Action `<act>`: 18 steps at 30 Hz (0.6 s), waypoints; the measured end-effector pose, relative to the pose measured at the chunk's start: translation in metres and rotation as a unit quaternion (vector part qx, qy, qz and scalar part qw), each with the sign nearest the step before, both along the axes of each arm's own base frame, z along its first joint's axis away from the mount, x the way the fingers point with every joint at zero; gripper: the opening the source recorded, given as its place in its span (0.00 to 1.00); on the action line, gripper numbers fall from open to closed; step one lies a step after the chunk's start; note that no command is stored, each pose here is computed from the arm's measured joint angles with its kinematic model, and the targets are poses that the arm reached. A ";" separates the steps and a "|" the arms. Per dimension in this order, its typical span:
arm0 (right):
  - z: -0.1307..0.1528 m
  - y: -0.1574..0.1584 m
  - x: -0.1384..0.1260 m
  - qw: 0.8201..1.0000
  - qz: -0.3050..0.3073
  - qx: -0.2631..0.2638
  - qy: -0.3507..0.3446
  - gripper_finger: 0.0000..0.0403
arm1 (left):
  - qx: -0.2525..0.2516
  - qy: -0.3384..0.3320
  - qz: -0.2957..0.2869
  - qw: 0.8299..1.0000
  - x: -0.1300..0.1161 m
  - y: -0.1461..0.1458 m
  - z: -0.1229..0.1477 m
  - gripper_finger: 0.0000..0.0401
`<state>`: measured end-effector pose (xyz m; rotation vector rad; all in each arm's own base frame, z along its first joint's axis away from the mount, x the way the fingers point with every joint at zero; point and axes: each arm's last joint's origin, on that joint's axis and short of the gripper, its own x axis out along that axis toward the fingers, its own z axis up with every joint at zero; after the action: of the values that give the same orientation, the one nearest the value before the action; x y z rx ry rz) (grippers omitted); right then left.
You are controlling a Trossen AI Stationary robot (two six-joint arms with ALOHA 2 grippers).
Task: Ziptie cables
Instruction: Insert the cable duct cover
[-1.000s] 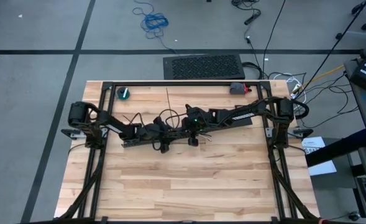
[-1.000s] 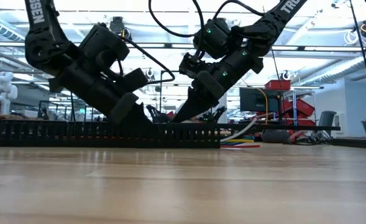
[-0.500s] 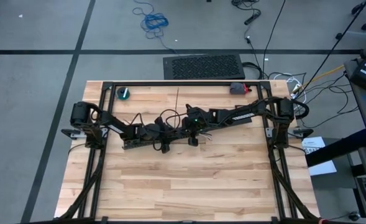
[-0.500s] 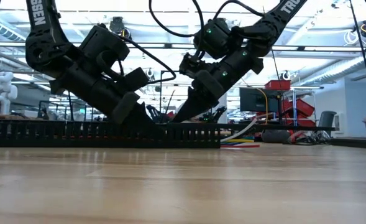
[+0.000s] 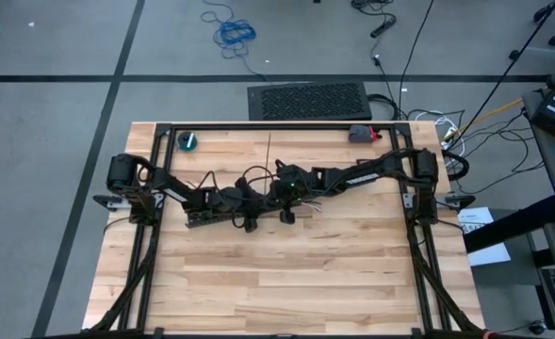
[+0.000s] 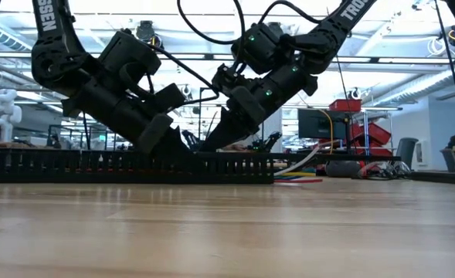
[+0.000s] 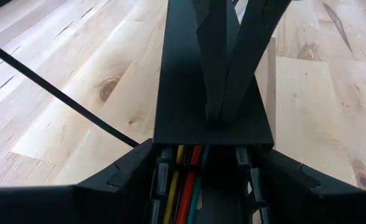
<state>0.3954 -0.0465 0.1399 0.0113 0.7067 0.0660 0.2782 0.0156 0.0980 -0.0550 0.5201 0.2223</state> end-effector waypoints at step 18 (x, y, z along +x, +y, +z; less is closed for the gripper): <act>0.007 0.001 -0.005 1.000 0.001 -0.001 0.013 0.00 | -0.040 0.040 -0.027 0.998 -0.007 -0.003 0.004 0.80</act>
<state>0.3909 -0.0455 0.1473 0.0093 0.7329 0.0666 0.2711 0.0128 0.1024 -0.1102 0.6099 0.1516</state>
